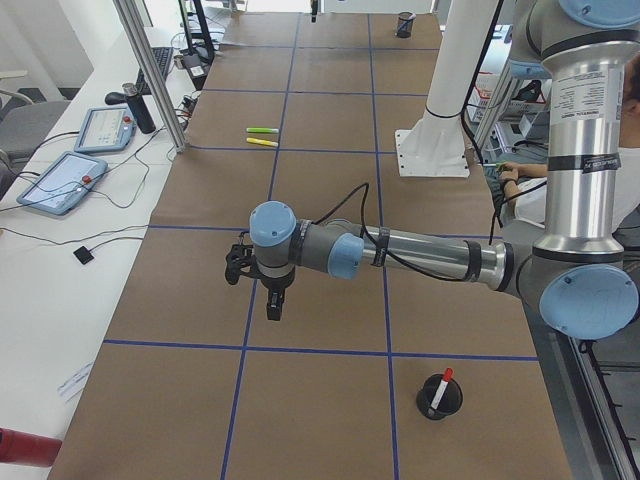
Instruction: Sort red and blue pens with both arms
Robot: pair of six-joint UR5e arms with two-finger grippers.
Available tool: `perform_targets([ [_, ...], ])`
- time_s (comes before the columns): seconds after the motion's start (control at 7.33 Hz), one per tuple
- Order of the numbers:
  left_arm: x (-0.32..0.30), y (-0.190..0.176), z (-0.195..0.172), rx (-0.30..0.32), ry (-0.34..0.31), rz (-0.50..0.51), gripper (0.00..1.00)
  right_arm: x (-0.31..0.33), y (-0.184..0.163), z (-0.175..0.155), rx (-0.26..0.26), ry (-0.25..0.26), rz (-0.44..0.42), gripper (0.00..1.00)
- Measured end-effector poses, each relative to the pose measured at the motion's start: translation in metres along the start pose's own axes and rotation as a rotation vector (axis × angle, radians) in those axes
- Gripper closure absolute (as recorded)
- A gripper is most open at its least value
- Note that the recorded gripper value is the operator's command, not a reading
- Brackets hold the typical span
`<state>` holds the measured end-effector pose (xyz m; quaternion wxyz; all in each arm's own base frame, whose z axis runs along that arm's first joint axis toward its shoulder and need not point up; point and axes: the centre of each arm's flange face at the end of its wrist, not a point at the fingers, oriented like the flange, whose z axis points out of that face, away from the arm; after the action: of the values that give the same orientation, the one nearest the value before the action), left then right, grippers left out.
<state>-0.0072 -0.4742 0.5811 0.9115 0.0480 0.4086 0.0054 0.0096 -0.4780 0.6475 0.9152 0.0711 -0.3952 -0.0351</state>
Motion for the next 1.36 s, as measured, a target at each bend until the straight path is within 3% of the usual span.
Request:
perform_targets([
  [0.55, 0.008, 0.002, -0.007, 0.014, 0.003, 0.018, 0.0, -0.013, 0.014, -0.014, 0.014, -0.023, -0.016, 0.0],
  [1.36, 0.013, -0.001, -0.011, 0.042, 0.01, 0.05, 0.0, -0.023, 0.009, 0.003, -0.019, -0.023, -0.03, 0.0],
])
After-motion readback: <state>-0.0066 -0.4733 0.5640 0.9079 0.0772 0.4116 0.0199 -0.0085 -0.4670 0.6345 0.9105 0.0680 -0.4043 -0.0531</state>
